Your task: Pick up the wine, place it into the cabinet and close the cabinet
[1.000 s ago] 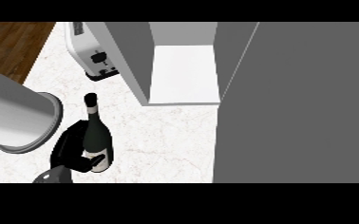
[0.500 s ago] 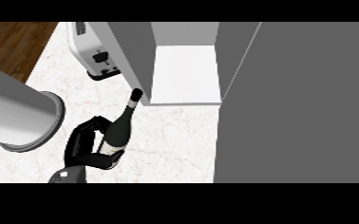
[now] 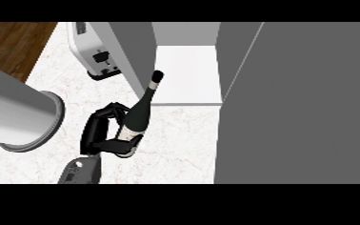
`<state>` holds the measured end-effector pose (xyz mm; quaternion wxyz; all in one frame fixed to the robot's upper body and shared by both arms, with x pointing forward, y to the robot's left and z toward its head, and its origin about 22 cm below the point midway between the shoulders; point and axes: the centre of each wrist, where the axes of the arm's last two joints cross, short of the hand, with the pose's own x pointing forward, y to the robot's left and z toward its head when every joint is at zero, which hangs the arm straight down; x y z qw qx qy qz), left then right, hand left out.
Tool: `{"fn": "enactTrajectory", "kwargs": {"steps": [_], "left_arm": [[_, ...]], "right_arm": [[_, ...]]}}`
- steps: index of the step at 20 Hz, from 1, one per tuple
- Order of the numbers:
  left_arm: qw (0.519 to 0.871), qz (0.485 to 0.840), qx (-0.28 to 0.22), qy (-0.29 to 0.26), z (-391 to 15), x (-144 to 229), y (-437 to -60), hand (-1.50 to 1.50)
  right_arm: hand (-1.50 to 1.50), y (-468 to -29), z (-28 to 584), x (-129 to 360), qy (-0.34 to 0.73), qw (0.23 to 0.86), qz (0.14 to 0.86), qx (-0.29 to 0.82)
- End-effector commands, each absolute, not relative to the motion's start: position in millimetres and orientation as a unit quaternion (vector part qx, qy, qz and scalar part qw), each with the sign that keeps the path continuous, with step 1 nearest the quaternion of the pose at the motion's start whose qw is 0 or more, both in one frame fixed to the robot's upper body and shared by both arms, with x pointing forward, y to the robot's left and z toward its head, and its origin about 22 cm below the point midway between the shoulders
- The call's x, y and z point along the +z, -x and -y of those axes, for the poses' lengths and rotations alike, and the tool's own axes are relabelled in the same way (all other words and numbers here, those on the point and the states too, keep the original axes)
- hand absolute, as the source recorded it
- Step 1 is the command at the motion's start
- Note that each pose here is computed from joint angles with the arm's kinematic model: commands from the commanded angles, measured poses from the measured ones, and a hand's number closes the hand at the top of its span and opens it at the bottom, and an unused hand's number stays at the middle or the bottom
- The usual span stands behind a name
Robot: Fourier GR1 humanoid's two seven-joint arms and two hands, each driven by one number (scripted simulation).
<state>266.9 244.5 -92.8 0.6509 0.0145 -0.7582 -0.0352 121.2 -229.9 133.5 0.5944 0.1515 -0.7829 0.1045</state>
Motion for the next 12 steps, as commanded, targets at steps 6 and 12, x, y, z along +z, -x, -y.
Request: {"fn": "enactTrajectory", "kwargs": {"steps": [6,12], "left_arm": [[0.664,0.746,-0.053,-0.015,-182.7,-46.9,-290.4,1.5],[0.658,0.743,-0.107,-0.067,-149.3,-21.0,-314.0,1.5]], "right_arm": [[-1.5,-102.2,234.2,171.5,-0.165,0.575,0.794,0.11],[-1.5,-107.0,239.4,159.9,-0.157,0.582,0.791,0.102]]}}
